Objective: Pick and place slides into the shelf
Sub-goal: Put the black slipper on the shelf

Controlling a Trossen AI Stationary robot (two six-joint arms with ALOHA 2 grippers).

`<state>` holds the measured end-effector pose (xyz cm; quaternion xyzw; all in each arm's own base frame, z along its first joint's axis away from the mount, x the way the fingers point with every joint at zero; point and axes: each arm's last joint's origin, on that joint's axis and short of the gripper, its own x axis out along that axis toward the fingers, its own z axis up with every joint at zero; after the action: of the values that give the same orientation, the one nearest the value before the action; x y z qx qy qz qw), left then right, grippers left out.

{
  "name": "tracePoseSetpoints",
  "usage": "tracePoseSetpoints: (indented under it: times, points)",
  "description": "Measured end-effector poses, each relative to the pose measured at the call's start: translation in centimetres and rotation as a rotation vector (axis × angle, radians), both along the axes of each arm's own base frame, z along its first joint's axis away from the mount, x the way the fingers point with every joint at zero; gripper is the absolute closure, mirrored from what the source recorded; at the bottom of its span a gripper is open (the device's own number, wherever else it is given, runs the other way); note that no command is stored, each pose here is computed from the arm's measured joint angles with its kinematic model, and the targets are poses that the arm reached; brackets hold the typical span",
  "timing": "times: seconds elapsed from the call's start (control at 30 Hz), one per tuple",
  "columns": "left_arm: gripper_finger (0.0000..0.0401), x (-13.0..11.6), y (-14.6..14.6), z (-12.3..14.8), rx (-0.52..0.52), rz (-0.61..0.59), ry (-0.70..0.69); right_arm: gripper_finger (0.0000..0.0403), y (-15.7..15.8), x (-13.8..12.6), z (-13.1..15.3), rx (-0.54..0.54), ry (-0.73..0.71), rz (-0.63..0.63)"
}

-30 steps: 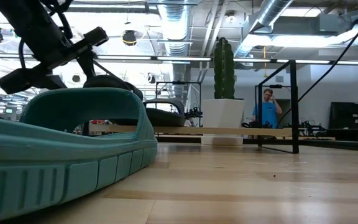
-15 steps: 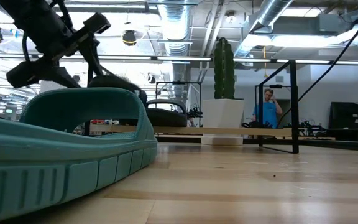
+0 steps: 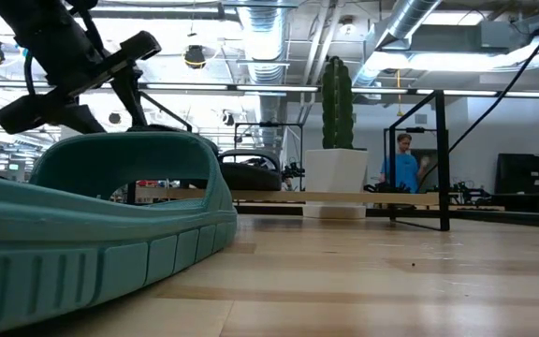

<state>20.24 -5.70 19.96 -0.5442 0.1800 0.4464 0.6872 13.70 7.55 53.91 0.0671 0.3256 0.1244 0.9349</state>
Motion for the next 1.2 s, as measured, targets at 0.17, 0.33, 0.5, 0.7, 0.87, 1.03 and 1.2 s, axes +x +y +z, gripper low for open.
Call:
tracePoseSetpoints:
  times: [0.17,0.33,0.5,0.7,0.87,1.03,1.2]
  points:
    - [0.0211,0.3,0.4,0.2,0.054,0.024,-0.03,0.0275,0.0,0.0,0.0,0.0,0.0,0.0]
    - [0.0211,0.8,1.1,0.4,0.059,0.015,-0.04,0.0275,0.0,0.0,0.0,0.0,0.0,-0.001]
    - [0.0211,1.6,1.7,0.8,0.07,0.002,-0.087,0.0275,0.0,0.0,0.0,0.0,0.0,-0.001]
    - [0.0211,1.6,1.6,0.5,0.008,-0.036,-0.052,0.0276,0.0,0.0,0.0,0.0,0.0,-0.001]
    - [0.0211,1.7,1.5,-0.2,-0.04,-0.022,-0.023,0.0275,0.0,0.0,0.0,0.0,0.0,-0.002]
    - [0.0211,2.2,1.3,-0.6,-0.061,-0.014,-0.03,0.0276,0.0,0.0,0.0,0.001,0.0,-0.002]
    - [0.0211,2.3,1.3,-0.7,-0.058,-0.001,-0.033,0.0275,0.0,0.0,0.0,0.001,0.0,-0.002]
